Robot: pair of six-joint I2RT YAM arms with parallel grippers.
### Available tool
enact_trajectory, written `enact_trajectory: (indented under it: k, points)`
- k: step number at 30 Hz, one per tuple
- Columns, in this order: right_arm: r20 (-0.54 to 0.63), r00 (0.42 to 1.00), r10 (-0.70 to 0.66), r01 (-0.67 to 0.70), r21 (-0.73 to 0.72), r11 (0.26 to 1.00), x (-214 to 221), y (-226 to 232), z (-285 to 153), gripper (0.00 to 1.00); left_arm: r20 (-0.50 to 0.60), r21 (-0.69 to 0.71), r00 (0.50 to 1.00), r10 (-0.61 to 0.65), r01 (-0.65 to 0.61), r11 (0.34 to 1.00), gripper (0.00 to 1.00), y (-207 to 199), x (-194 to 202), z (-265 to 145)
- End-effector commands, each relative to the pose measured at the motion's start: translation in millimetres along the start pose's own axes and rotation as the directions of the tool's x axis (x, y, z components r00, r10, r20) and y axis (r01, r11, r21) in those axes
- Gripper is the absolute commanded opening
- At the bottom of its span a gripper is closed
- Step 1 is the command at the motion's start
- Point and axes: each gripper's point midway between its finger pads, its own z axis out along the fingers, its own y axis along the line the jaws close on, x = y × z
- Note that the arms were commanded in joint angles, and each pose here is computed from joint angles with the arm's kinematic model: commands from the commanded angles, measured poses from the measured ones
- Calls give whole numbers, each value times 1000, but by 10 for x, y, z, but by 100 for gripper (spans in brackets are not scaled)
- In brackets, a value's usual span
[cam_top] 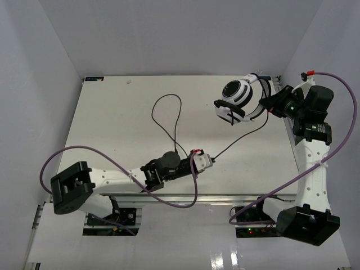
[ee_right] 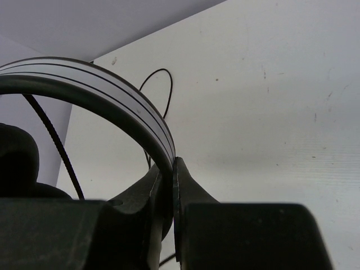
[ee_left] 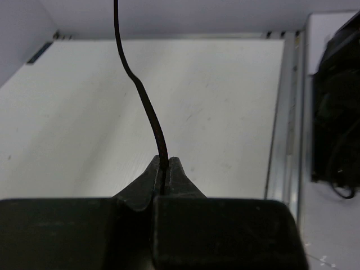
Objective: Wrap the headphones
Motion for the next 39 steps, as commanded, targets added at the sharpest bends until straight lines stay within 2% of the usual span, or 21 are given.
enact_trajectory:
  k: [1, 3, 6, 9, 14, 18, 22, 29, 34, 36, 37, 38, 39]
  points:
    - [62, 998, -24, 22, 40, 999, -190, -85, 40, 8, 30, 179, 999, 18, -23, 983, 0, -498, -296, -229]
    - [67, 997, -32, 28, 54, 998, -206, -116, 43, 8, 46, 196, 999, 15, -24, 980, 0, -550, -375, -326]
    - [75, 996, -40, 36, 58, 998, -218, -116, 26, 8, 19, 171, 1000, 22, -25, 985, 0, -515, -250, -424]
    - [76, 996, -54, 51, 36, 998, -234, -54, -6, 8, -25, 100, 999, 46, -44, 994, 0, -288, 4, -522]
    - [73, 993, -93, 95, -24, 995, -248, 102, -70, 8, -60, -4, 998, -24, 24, 1000, 0, 277, 312, -686]
    - [62, 990, -129, 133, -66, 989, -204, 179, -107, 8, -41, -66, 998, -42, 39, 997, 0, 644, 306, -799]
    - [58, 982, -180, 183, -38, 982, -176, 79, -86, 8, -25, -41, 999, -22, 21, 999, 0, 693, 208, -810]
    - [57, 965, -255, 256, -17, 967, -132, 25, -120, 8, -66, -72, 998, -1, -4, 997, 0, 836, 342, -849]
    - [53, 914, -403, 407, -96, 909, -31, 151, -221, 8, -89, -150, 996, -24, 10, 989, 0, 1202, 461, -930]
    - [41, 862, -506, 505, -166, 847, 99, 213, -282, 8, -84, -154, 995, -45, 32, 988, 0, 1310, 439, -918]
    - [17, 857, -515, 508, -197, 839, 192, 222, -305, 8, -77, -168, 995, -59, 46, 985, 0, 1398, 396, -908]
    - [12, 820, -572, 560, -222, 798, 250, 208, -316, 8, -68, -170, 995, -67, 55, 984, 0, 1450, 351, -892]
    - [14, 810, -587, 573, -235, 785, 267, 217, -321, 8, -63, -175, 996, -67, 55, 983, 0, 1503, 305, -875]
